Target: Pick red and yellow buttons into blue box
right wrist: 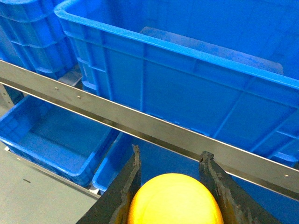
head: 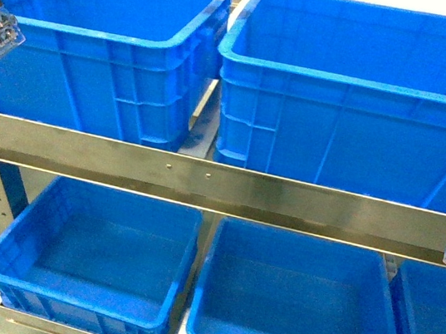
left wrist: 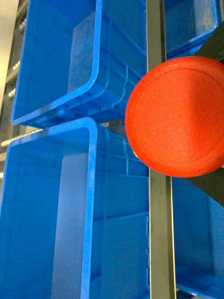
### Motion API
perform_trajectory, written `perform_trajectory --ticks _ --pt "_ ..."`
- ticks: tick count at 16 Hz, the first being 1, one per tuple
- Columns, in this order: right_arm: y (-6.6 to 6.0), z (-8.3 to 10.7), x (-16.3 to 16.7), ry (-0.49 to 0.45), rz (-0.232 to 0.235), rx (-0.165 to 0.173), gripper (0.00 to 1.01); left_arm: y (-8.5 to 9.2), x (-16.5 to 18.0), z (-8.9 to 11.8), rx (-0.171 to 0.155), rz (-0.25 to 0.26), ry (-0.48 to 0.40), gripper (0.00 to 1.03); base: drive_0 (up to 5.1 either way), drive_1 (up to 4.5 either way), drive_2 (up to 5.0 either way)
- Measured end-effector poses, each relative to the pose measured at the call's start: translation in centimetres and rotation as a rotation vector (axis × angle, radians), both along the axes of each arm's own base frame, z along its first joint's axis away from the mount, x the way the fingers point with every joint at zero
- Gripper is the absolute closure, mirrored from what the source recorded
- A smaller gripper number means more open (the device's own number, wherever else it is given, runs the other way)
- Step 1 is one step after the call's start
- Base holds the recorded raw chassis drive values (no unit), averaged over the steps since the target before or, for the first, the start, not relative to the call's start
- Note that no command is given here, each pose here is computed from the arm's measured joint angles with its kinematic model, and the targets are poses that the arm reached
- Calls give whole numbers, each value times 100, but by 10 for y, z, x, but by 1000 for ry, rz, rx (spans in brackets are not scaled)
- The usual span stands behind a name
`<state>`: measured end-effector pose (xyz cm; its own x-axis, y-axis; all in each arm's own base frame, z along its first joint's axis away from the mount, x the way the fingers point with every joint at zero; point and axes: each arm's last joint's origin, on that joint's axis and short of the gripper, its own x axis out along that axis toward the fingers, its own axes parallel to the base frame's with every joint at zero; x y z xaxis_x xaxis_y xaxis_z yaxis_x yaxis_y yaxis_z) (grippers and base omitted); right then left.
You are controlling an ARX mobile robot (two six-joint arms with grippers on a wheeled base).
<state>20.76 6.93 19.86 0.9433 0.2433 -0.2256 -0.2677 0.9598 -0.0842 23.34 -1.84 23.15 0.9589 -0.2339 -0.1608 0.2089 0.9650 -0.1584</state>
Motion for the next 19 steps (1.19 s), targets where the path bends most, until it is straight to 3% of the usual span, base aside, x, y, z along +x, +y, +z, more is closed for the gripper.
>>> perform_trajectory --ticks 4,8,14,19 --pt "0 0 0 -1 0 0 69 0 0 0 0 0 2 79 462 -222 -222" --pt "-1 0 0 -2 -8 0 69 -1 0 0 0 -8 2 79 0 0 0" --pt "-1 1 0 -7 -6 2 69 -1 -1 1 0 -4 -2 79 -5 422 -432" --pt "-1 0 0 0 -6 0 69 -1 0 -1 0 -4 6 79 3 122 -117"
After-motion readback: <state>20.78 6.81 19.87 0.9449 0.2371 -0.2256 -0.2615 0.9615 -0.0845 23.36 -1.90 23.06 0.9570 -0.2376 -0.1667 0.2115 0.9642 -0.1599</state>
